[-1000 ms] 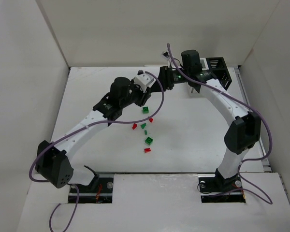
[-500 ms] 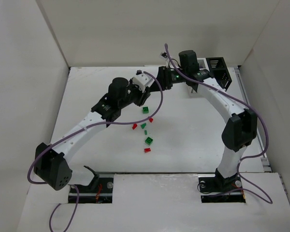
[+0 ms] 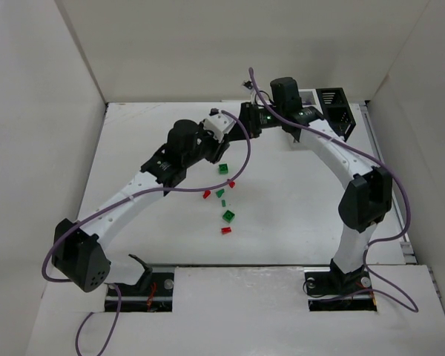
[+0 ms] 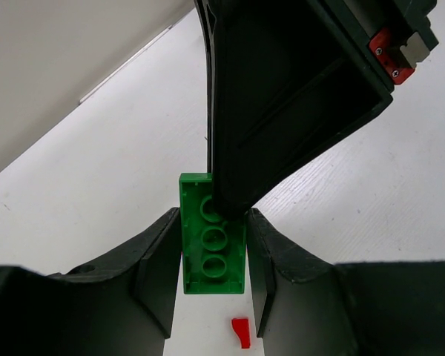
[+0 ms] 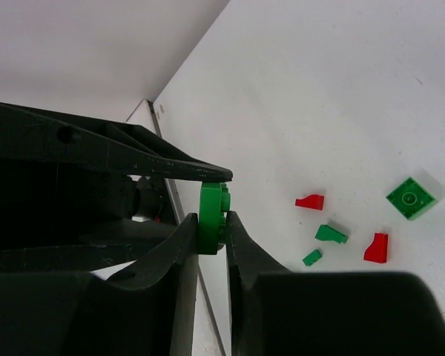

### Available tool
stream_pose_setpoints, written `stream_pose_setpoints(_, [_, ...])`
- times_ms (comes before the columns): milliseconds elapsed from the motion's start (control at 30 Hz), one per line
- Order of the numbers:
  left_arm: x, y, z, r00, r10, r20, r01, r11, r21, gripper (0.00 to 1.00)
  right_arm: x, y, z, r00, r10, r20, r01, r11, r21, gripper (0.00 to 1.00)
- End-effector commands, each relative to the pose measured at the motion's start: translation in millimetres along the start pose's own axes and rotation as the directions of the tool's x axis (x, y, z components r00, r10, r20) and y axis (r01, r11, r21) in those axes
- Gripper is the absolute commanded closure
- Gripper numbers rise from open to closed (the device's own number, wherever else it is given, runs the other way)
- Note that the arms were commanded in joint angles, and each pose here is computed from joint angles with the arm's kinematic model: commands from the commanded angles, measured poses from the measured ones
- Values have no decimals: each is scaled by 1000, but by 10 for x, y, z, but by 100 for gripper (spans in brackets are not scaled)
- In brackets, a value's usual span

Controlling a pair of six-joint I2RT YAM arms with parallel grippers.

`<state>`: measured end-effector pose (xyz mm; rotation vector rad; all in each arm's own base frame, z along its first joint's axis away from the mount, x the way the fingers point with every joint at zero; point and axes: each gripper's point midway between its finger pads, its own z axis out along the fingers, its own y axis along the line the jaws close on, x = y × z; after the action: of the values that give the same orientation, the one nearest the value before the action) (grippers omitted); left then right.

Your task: Sort the legos into containers by color

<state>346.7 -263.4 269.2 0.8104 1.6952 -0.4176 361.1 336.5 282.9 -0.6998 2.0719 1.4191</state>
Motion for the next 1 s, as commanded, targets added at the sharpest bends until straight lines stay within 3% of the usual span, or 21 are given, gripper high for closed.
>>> stream_pose_setpoints(0, [-303, -15, -28, 995, 16, 103, -15, 1000, -5, 74, -154, 255, 25, 996, -84, 37, 86, 994, -74, 100])
stream_pose_setpoints(100, [-291, -20, -48, 995, 16, 103, -15, 1000, -5, 45, -222, 215, -52, 994, -73, 80, 79, 995, -69, 100])
stream_pose_setpoints(167, [-255, -29, -38, 995, 6, 100, -6, 1000, -3, 21, -302, 274, -121, 989, -86, 118, 95, 993, -74, 100])
stream_pose_setpoints(267, [-309, -47, -112, 993, 8, 120, -9, 1000, 4, 12, -394, 177, -264, 985, -85, 148, 92, 995, -46, 100])
stream_pose_setpoints(300, [-262, -78, -126, 993, -3, 114, 2, 1000, 16, 0, -397, 198, -278, 984, -93, 154, 101, 994, -47, 100])
stream_pose_setpoints(533, [-218, 7, -337, 985, -88, 151, 94, 995, -30, 0, -563, -294, -751, 969, -63, 240, 48, 997, 66, 100])
stream_pose_setpoints(667, [-50, 138, -410, 962, -224, 155, 236, 969, -70, 0, -636, -771, -1296, 942, -54, 332, -25, 973, 229, 100])
stream_pose_setpoints(733, [15, 212, -446, 929, -332, 163, 349, 932, -94, 0, -649, -1123, -1739, 922, -85, 378, -74, 919, 387, 100])
stream_pose_setpoints(800, [160, 244, -454, 906, -403, 130, 417, 902, -115, 0, -616, -1539, -2251, 900, -92, 426, -206, 772, 601, 100])
stream_pose_setpoints(867, [275, 281, -476, 868, -486, 104, 497, 857, -139, 0, -629, -1671, -2595, 891, -155, 427, -234, 650, 723, 100])
stream_pose_setpoints(900, [358, 280, -452, 853, -516, 80, 522, 840, -145, 0, -563, -1848, -2824, 882, -164, 441, -303, 518, 800, 100])
stream_pose_setpoints(967, [547, 363, -418, 814, -579, 46, 576, 795, -192, 0, -639, -1881, -3148, 873, -228, 432, -326, 388, 862, 100])
